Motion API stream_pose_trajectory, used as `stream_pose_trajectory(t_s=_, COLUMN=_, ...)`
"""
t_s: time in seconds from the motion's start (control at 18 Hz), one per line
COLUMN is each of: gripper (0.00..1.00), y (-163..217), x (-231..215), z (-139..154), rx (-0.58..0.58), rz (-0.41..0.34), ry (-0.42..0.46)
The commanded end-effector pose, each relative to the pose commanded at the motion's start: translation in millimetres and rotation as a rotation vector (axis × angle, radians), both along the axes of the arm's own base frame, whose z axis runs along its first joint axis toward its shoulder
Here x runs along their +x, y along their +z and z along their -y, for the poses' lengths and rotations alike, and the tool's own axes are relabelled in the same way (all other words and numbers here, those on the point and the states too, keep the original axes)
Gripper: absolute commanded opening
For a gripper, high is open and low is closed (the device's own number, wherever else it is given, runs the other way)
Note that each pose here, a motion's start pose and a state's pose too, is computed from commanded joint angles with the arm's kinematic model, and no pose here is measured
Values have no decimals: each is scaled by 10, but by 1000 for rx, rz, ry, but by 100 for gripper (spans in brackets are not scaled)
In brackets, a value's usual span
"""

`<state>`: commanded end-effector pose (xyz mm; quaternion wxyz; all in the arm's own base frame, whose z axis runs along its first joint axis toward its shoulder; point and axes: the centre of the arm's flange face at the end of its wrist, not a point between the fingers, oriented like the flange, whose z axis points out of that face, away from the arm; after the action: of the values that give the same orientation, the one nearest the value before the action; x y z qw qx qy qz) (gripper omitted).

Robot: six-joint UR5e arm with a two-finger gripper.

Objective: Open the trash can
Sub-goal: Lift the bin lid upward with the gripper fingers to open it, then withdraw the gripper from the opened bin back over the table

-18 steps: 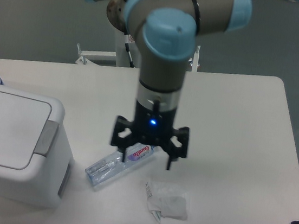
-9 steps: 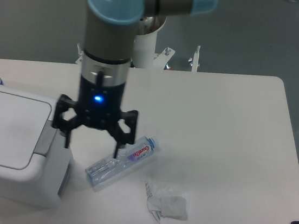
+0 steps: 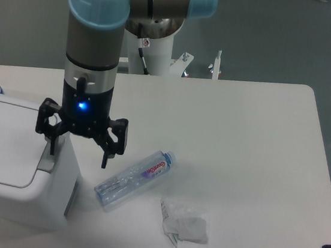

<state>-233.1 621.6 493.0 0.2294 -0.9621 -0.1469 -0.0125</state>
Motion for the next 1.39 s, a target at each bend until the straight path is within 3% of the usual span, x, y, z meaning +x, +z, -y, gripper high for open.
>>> stream_pose_trajectory(t_s=0.61, gripper=100, y=-78, x=-23, z=-28, rx=-8, rz=4, ry=5)
stream_pose_trajectory(t_s=1.0, gripper=100, y=129, x=-84, z=19, rx=23, rz=-19, ry=10)
stream_pose_trajectory(t_s=1.39, gripper=100, y=-67, x=-1121, z=452, rx=-12, rz=-48, ry=78)
